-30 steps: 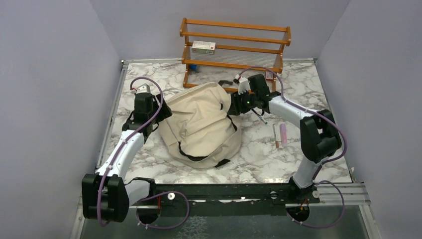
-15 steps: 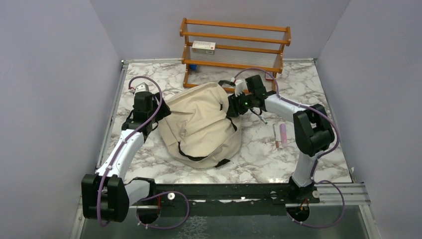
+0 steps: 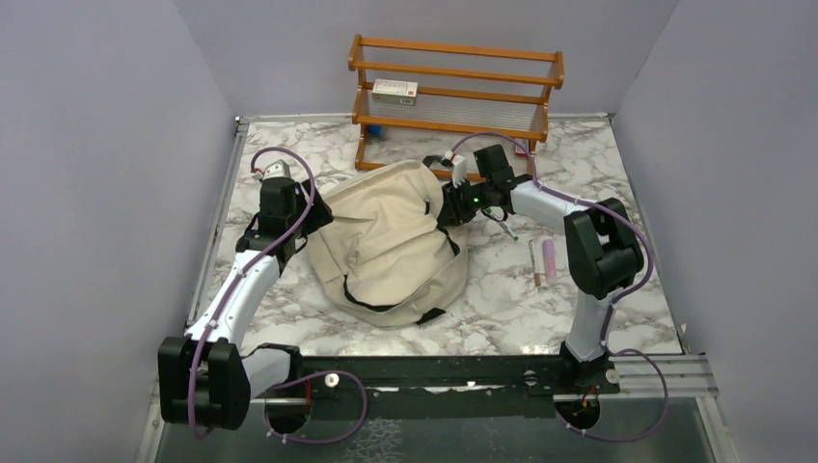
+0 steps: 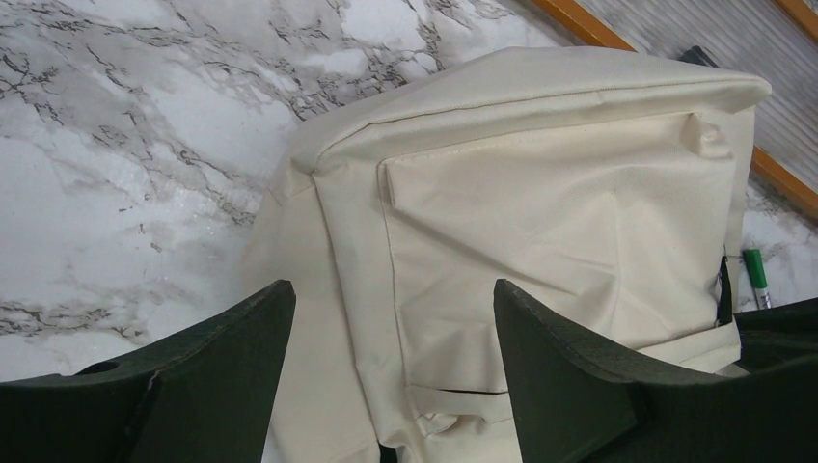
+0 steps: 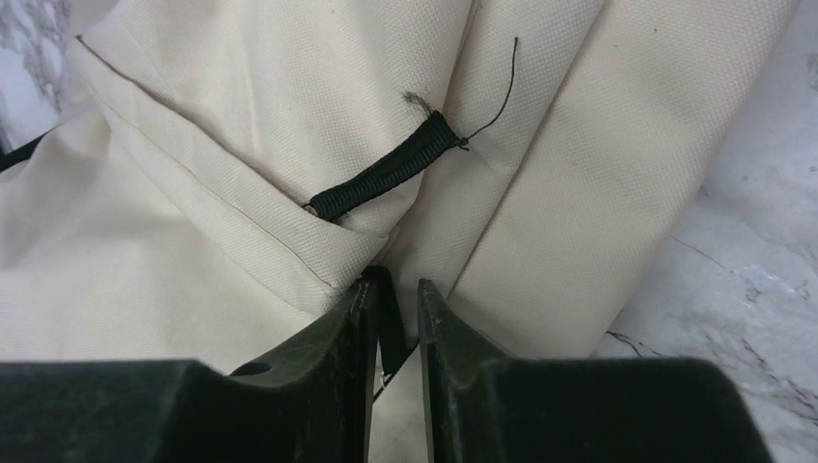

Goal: Pack the student bag
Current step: Zip the student bag at the center of the board.

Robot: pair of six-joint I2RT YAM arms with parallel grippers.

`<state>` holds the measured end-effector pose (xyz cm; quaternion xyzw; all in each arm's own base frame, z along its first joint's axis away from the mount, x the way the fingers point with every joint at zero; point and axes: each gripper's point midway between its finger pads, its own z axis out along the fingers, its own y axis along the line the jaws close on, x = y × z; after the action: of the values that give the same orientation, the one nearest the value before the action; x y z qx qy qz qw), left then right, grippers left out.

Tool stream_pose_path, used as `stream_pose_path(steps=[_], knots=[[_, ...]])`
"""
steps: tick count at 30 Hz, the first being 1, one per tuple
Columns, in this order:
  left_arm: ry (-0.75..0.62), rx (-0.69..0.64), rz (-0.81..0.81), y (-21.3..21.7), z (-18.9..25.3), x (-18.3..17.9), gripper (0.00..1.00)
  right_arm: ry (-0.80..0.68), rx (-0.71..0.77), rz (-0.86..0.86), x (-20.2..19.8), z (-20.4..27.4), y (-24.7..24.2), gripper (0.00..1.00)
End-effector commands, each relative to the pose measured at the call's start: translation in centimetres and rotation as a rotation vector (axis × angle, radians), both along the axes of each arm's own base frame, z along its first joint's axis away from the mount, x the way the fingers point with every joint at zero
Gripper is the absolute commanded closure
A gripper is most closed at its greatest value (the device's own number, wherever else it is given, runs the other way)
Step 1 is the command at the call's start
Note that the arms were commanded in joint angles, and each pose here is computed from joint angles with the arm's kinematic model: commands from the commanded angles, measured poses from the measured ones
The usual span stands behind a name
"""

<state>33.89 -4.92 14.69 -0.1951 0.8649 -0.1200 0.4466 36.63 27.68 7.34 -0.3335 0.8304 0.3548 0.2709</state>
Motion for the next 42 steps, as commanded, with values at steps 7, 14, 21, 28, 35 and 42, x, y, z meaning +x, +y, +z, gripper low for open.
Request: stream_pose_path(steps=[7, 14, 21, 28, 35, 42], knots=[[-0.034, -0.04, -0.026, -1.0, 1.0, 0.8, 0.23, -0.035, 0.055, 0.006, -0.8, 2.3, 0.4, 0.99], [-0.047, -0.033, -0.058, -1.4, 1.1, 1.3, 0.24, -0.104, 0.014, -0.082, -0.9, 4.1, -1.3, 0.99], [-0.051, -0.022, -0.115, -2.0, 1.2, 1.5, 0.23, -0.119, -0.003, -0.086, -1.6, 4.6, -1.9, 0.99], [-0.041, -0.039, -0.148, -2.6, 0.7, 1.5, 0.23, -0.101, -0.018, -0.025, -1.8, 3.2, -1.6, 0.59], [-0.033, -0.045, -0.157, -2.8, 0.4, 1.5, 0.23, -0.119, -0.001, 0.041, -1.4, 2.5, -0.9, 0.41], [-0.031, -0.052, -0.157, -2.9, 0.4, 1.3, 0.23, -0.115, 0.011, 0.077, -0.5, 1.5, 0.0, 0.37]])
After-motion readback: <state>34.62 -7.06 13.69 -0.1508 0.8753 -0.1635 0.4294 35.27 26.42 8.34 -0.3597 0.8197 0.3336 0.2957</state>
